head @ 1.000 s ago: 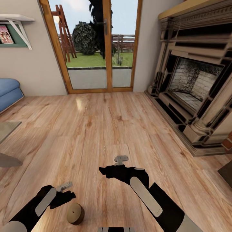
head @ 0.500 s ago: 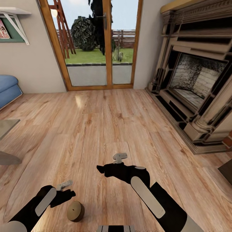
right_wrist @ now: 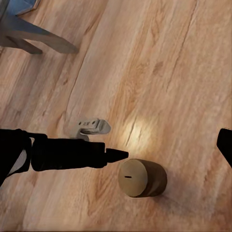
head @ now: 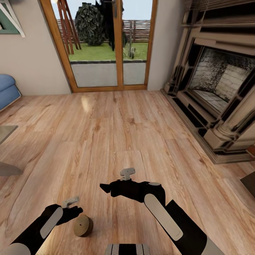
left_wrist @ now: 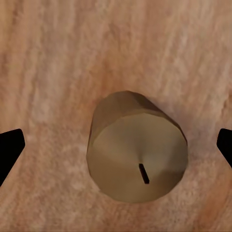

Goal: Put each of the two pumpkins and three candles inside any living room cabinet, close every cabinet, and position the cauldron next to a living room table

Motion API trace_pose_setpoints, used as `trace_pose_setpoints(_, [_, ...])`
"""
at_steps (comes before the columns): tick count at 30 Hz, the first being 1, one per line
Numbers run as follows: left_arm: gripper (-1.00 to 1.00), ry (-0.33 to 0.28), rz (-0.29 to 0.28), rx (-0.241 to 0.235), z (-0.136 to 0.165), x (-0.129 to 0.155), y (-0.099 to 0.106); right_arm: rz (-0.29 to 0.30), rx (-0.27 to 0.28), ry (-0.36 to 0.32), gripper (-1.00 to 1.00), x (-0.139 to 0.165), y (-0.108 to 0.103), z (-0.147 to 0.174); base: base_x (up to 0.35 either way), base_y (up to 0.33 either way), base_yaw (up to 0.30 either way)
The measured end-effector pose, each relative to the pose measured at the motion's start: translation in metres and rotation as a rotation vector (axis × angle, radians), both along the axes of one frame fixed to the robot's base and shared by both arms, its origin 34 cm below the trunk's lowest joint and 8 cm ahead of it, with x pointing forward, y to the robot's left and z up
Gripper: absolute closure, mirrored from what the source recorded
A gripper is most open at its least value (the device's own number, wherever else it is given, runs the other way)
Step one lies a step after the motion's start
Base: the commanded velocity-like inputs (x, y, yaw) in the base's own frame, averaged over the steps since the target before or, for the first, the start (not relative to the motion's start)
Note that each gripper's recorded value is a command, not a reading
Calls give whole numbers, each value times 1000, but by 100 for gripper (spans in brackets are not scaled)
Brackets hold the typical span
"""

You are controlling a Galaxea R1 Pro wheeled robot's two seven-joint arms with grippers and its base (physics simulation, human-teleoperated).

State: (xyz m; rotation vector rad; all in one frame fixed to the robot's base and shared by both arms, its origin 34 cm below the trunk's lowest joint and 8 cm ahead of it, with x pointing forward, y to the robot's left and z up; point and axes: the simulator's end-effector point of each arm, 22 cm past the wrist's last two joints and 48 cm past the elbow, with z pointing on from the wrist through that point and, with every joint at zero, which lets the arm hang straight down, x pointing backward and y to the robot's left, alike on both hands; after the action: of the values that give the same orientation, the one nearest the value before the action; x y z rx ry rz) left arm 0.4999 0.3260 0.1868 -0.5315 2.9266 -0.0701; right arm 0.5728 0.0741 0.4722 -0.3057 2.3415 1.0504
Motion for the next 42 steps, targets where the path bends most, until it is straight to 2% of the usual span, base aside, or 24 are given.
trace_pose_setpoints(13, [-100, 57, -10, -3, -24, -19, -5, 7, 8, 55, -100, -3, 2, -26, 0, 0, 0])
trace_pose_setpoints(17, [-100, 71, -17, -20, -33, -24, -19, 9, 9, 70, -100, -5, 3, -35, 0, 0, 0])
trace_pose_setpoints(21, [-100, 46, -36, -42, -34, -20, -46, 17, 8, 70, -100, -8, 5, -35, 0, 0, 0])
trace_pose_setpoints(25, [-100, 36, -64, -48, -34, -18, -59, 18, 9, 70, -100, -8, 5, -35, 0, 0, 0])
trace_pose_setpoints(42, [-100, 35, -45, -22, -33, -17, -43, 17, 5, 71, -100, -8, 5, -37, 0, 0, 0])
